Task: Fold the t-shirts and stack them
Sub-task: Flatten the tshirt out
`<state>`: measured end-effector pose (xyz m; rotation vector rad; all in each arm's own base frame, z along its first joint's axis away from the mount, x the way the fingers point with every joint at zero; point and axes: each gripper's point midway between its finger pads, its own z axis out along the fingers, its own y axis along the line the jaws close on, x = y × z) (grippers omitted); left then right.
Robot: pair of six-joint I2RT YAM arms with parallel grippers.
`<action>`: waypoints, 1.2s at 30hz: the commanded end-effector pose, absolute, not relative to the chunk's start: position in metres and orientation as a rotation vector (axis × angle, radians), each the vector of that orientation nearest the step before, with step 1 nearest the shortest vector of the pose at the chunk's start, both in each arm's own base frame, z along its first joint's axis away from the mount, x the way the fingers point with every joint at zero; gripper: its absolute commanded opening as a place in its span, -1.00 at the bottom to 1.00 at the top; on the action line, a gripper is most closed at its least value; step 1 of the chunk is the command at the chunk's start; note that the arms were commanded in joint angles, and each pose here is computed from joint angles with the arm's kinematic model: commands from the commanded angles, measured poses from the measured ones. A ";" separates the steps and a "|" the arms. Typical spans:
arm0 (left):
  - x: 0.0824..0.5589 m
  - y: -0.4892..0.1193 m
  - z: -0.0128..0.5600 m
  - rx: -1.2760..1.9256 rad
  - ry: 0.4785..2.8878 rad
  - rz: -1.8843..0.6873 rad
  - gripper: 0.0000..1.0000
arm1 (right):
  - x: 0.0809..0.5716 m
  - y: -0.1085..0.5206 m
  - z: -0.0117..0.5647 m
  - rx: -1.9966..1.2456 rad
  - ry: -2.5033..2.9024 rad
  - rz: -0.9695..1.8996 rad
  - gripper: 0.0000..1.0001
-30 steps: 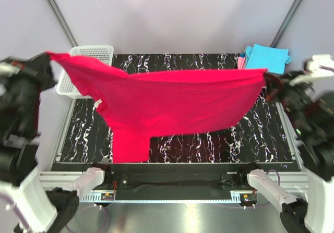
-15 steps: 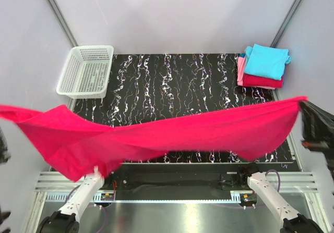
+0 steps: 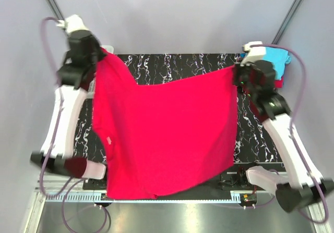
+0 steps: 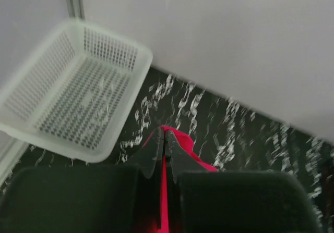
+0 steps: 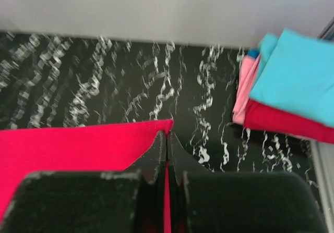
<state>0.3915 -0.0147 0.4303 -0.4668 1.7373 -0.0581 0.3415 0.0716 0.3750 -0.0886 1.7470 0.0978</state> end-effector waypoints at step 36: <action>0.521 -0.086 0.196 -0.529 2.159 -0.082 0.43 | 0.510 0.111 0.140 0.101 2.206 0.468 0.20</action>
